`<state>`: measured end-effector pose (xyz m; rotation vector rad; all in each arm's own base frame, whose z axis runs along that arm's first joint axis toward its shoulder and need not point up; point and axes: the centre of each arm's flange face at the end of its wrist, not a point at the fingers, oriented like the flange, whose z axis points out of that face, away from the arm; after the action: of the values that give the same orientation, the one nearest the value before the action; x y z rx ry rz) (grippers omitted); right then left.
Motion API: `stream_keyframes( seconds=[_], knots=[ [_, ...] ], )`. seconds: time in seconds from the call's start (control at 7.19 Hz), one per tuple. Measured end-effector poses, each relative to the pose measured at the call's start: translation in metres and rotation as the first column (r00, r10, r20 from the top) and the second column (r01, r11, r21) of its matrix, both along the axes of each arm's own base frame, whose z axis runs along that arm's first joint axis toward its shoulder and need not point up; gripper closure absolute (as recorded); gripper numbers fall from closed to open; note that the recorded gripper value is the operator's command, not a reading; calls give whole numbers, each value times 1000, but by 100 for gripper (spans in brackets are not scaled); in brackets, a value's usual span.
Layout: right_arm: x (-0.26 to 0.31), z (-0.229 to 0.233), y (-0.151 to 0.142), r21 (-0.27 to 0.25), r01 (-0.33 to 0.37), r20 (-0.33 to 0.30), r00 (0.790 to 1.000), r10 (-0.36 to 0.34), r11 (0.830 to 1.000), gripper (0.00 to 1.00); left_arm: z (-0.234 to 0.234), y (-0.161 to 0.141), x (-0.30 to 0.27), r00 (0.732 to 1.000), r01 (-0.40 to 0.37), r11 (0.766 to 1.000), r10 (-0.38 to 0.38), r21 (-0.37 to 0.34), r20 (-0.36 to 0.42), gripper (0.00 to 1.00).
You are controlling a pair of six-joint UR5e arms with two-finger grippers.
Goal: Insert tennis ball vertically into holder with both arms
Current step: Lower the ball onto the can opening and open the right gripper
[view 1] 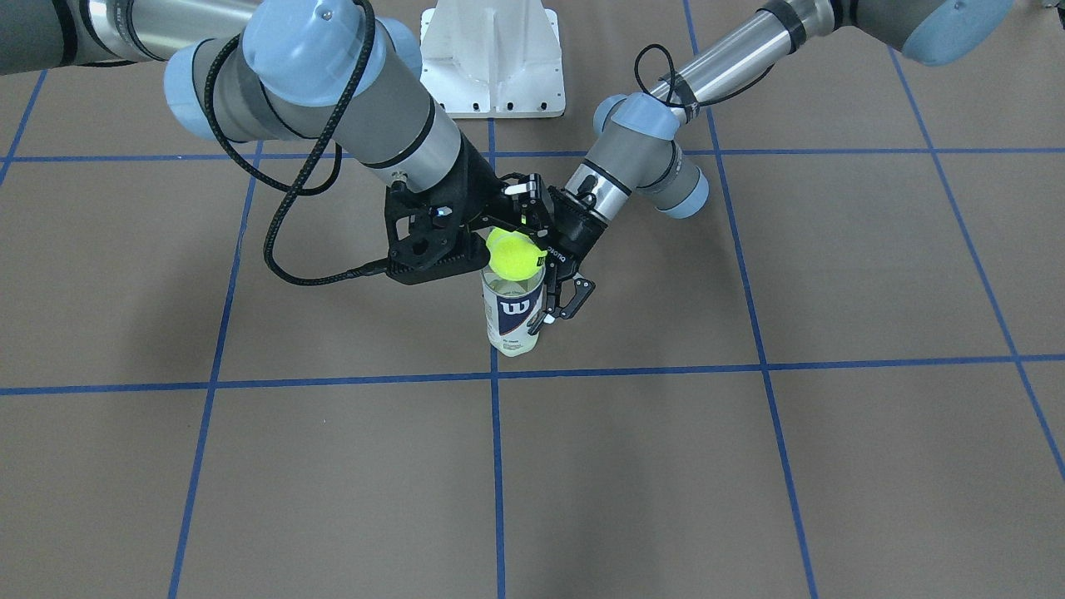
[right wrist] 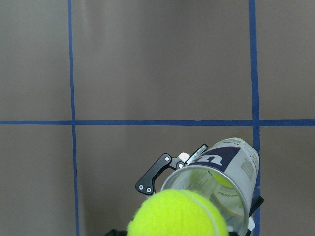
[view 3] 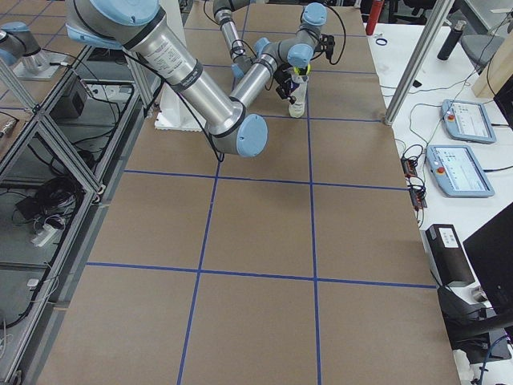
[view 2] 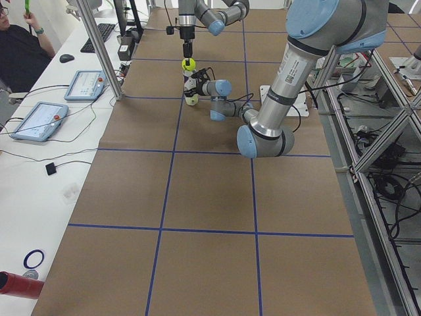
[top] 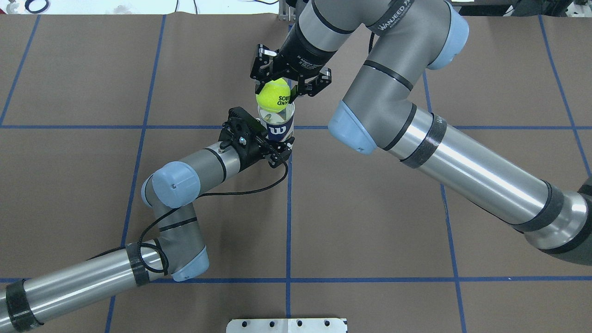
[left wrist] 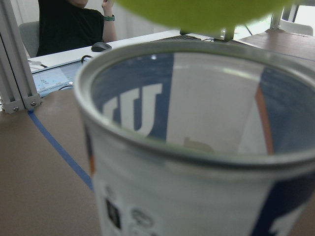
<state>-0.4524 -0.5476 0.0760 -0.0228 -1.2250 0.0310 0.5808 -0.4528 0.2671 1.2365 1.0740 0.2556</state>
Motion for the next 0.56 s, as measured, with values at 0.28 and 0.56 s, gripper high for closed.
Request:
stream_keyframes(
  seconds=[0.28, 0.56],
  knots=[
    [0, 1, 0, -2, 0, -2, 1000, 0, 1000, 2, 0, 0, 0, 1000, -1, 1000, 1, 0, 0, 20],
    [-1, 2, -1, -3, 0, -3, 1000, 0, 1000, 1, 0, 0, 0, 1000, -1, 1000, 1, 0, 1, 20]
  ],
)
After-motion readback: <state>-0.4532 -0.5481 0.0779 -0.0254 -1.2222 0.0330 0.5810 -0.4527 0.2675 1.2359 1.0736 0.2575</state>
